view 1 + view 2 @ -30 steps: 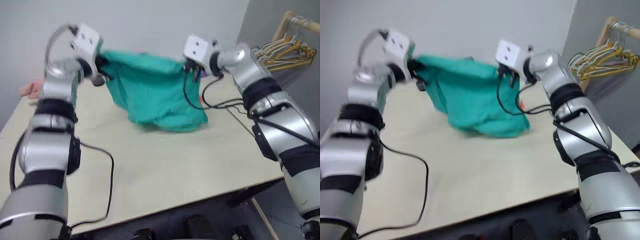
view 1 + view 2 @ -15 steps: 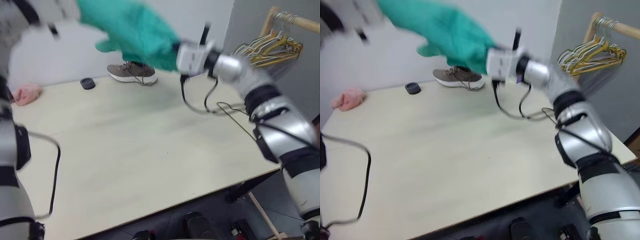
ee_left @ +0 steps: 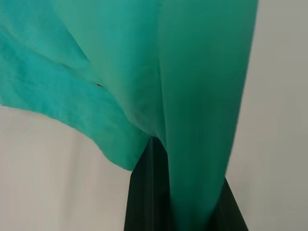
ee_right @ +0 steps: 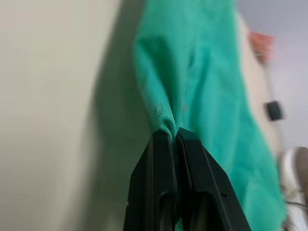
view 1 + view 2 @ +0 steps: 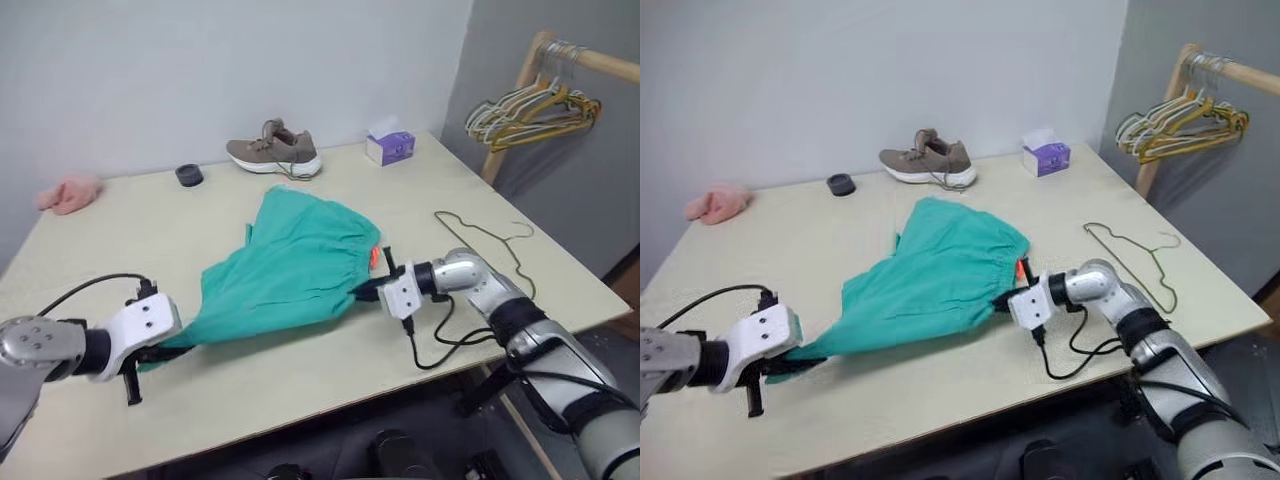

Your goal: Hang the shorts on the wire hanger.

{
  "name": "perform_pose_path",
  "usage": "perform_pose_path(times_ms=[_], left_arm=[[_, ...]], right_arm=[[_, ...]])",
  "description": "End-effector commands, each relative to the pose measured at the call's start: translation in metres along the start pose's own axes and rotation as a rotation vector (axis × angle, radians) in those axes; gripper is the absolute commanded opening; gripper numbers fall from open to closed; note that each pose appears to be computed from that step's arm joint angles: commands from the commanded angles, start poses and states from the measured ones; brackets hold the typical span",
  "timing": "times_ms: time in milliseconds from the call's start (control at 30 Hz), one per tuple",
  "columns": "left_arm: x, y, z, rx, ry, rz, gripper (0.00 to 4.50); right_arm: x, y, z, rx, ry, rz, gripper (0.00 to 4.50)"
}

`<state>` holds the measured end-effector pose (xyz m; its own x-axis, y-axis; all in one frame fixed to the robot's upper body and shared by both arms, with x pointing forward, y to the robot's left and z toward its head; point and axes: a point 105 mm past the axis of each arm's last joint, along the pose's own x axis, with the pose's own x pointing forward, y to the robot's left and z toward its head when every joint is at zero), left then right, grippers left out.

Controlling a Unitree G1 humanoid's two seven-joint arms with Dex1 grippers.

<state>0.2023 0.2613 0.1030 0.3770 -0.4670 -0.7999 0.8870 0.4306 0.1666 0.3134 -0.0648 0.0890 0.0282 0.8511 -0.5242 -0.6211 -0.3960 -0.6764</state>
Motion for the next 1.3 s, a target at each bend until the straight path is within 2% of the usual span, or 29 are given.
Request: perform_pose_path(times_ms=[33, 233, 367, 733, 767, 833, 1000, 1133, 1200, 1267, 1300], left_arm=[[-0.001, -0.033, 0.017, 0.022, -0.037, -0.151, 0.05], [0.006, -0.052, 0.022, 0.001, -0.069, -0.247, 0.05], [0.005, -0.063, 0.021, -0.012, -0.071, -0.323, 0.05], [0.006, -0.082, 0.027, -0.016, -0.100, -0.415, 0.05], [0.007, -0.084, 0.028, -0.027, -0.109, -0.423, 0.35], [0.007, -0.087, 0.030, -0.047, -0.120, -0.439, 0.64], [0.003, -0.088, 0.033, -0.062, -0.142, -0.458, 2.19], [-0.003, -0.087, 0.046, -0.086, -0.229, -0.479, 3.36], [-0.007, -0.086, 0.058, -0.096, -0.302, -0.489, 3.97], [-0.008, -0.080, 0.068, -0.089, -0.361, -0.463, 4.49], [-0.007, -0.075, 0.073, -0.084, -0.391, -0.441, 4.49]], right_arm=[[-0.022, 0.012, 0.015, 0.040, -0.009, 0.109, 0.00], [-0.042, 0.028, 0.027, 0.168, 0.009, 0.175, 0.00], [-0.044, 0.043, 0.044, 0.251, -0.014, 0.226, 0.00], [-0.042, 0.053, 0.042, 0.294, 0.045, 0.294, 0.00], [-0.043, 0.053, 0.042, 0.290, 0.051, 0.299, 0.42], [-0.045, 0.054, 0.042, 0.288, 0.056, 0.309, 0.76], [-0.055, 0.063, 0.053, 0.326, 0.043, 0.376, 2.45], [-0.059, 0.064, 0.070, 0.406, -0.005, 0.375, 3.81], [-0.060, 0.050, 0.075, 0.496, -0.052, 0.259, 4.48], [-0.062, 0.028, 0.072, 0.581, -0.084, 0.082, 4.50], [-0.065, 0.017, 0.068, 0.617, -0.090, -0.011, 4.50]])
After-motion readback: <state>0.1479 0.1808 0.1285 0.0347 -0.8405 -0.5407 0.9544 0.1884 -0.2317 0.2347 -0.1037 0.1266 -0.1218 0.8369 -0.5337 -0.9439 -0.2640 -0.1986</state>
